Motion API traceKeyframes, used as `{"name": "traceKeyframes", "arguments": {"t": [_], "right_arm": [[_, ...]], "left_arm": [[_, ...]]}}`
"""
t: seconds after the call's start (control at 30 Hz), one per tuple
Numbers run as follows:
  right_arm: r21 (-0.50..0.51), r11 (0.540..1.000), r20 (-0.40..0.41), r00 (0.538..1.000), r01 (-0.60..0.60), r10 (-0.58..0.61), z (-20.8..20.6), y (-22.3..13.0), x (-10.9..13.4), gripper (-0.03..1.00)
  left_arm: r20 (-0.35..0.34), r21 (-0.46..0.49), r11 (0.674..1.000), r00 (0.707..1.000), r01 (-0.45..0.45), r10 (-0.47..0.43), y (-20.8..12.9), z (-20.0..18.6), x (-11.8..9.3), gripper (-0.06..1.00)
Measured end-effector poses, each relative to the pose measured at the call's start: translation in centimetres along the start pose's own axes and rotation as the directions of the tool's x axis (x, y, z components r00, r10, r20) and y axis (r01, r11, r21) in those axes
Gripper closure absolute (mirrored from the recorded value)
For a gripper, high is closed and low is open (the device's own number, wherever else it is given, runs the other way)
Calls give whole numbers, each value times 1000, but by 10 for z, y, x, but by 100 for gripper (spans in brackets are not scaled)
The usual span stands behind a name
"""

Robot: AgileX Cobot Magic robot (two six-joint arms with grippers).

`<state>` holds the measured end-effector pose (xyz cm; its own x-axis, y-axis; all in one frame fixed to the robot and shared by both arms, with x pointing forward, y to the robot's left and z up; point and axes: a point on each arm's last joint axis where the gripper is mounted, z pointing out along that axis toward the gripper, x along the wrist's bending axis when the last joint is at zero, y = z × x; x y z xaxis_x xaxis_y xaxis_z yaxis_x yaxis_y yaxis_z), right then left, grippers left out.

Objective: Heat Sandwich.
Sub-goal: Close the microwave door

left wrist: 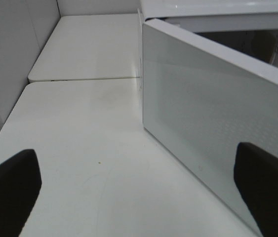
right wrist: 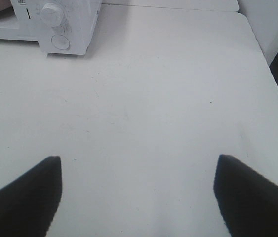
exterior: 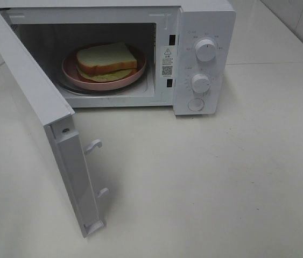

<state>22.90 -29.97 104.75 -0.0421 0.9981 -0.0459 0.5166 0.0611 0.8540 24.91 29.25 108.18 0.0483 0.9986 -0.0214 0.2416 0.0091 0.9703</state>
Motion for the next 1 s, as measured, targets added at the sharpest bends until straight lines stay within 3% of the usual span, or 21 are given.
{"name": "traceKeyframes", "arguments": {"t": [0.13, 0.33, 0.63, 0.93, 1.0], "right_arm": [[0, 1000, 0, 1000, 0, 0, 0, 0, 0, 17], [0, 1000, 0, 1000, 0, 0, 0, 0, 0, 18], [0, 1000, 0, 1000, 0, 0, 0, 0, 0, 20], [0, 1000, 0, 1000, 0, 0, 0, 0, 0, 20], [0, 1000, 0, 1000, 0, 0, 0, 0, 0, 20]], "left_arm": [[-9, -20, 996, 996, 83, -83, 10, 13, 2, -1], [-20, -45, 993, 994, 109, -110, 12, 32, 6, 11], [-35, -77, 990, 992, 117, -120, -6, 73, 12, 39], [-75, -57, 992, 990, 111, -115, -11, 116, 19, 79], [-78, -50, 992, 990, 112, -116, -12, 121, 19, 81]]}}
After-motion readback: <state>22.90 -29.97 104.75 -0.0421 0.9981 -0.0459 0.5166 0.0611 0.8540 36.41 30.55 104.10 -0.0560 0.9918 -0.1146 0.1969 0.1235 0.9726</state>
